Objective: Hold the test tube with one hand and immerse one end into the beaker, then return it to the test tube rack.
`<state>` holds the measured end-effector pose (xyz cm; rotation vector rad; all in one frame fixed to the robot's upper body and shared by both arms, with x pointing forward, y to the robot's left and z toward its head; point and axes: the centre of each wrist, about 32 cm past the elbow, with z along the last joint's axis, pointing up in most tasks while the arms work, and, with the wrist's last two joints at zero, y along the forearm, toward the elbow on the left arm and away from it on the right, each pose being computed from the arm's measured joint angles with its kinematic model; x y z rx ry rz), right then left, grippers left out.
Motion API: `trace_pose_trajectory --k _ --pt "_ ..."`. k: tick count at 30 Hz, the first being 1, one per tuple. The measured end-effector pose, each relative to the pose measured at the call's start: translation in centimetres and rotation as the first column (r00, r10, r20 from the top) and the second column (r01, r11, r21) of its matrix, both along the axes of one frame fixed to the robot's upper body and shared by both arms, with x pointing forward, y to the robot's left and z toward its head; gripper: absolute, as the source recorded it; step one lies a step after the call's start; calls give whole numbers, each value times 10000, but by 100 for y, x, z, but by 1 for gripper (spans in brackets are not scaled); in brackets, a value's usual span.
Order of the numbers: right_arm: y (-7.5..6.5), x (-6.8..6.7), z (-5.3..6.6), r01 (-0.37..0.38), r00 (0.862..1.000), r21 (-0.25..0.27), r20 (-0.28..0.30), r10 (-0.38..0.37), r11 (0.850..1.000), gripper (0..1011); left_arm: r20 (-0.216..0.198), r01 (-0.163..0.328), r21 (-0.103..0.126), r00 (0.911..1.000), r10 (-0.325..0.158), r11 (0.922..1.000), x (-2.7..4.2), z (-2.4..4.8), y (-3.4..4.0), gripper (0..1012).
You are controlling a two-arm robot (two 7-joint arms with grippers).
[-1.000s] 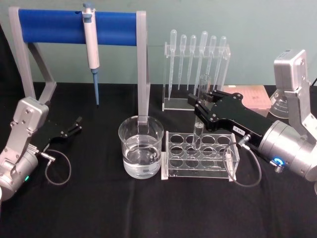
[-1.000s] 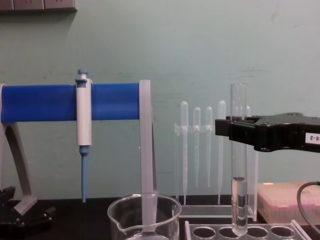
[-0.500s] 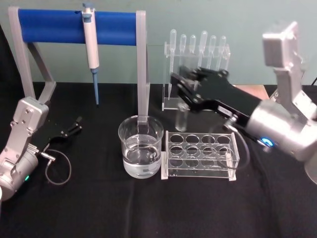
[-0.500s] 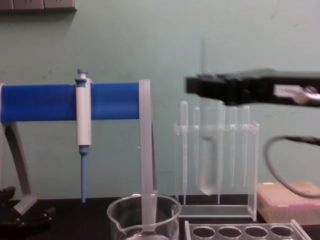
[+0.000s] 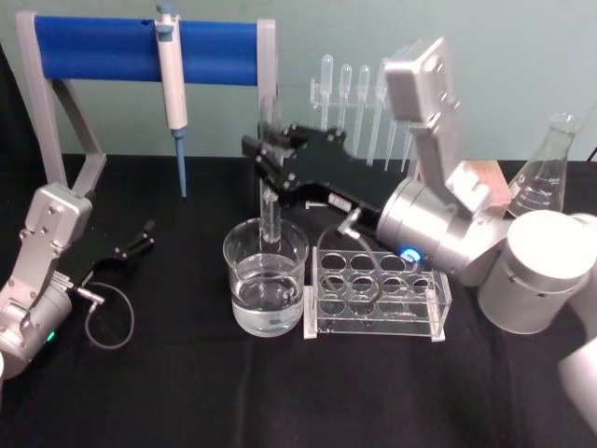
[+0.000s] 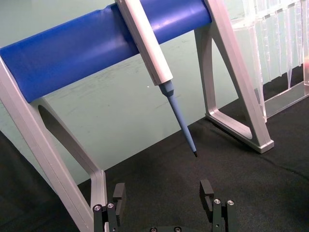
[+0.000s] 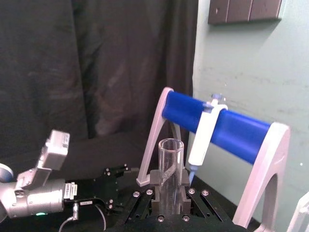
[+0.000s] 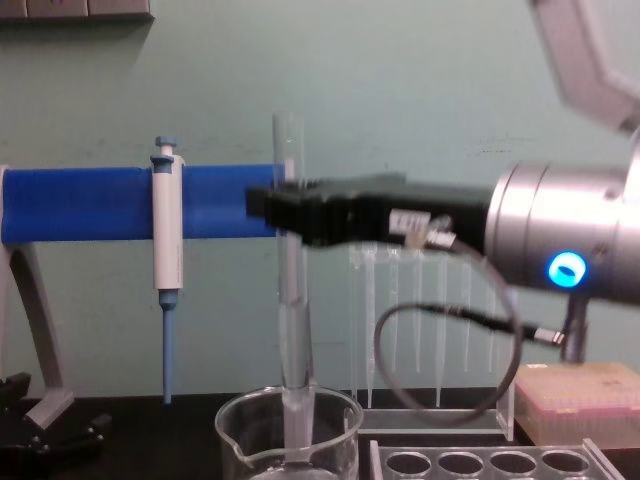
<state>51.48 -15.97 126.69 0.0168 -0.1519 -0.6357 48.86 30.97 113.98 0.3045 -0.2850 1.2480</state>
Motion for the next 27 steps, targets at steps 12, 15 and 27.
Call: trace_pose_trajectory --k 12,15,27 --pt "77 51 -615 276 9988 247 -409 -266 9993 224 0 0 0 10000 0 10000 0 0 0 1000" --pt "72 39 -759 265 9988 224 -423 -256 9994 225 0 0 1 10000 0 10000 0 0 0 1000" --pt "70 -14 -895 331 9987 35 -399 -330 9994 224 -1 0 1 10000 0 10000 0 0 0 1000"
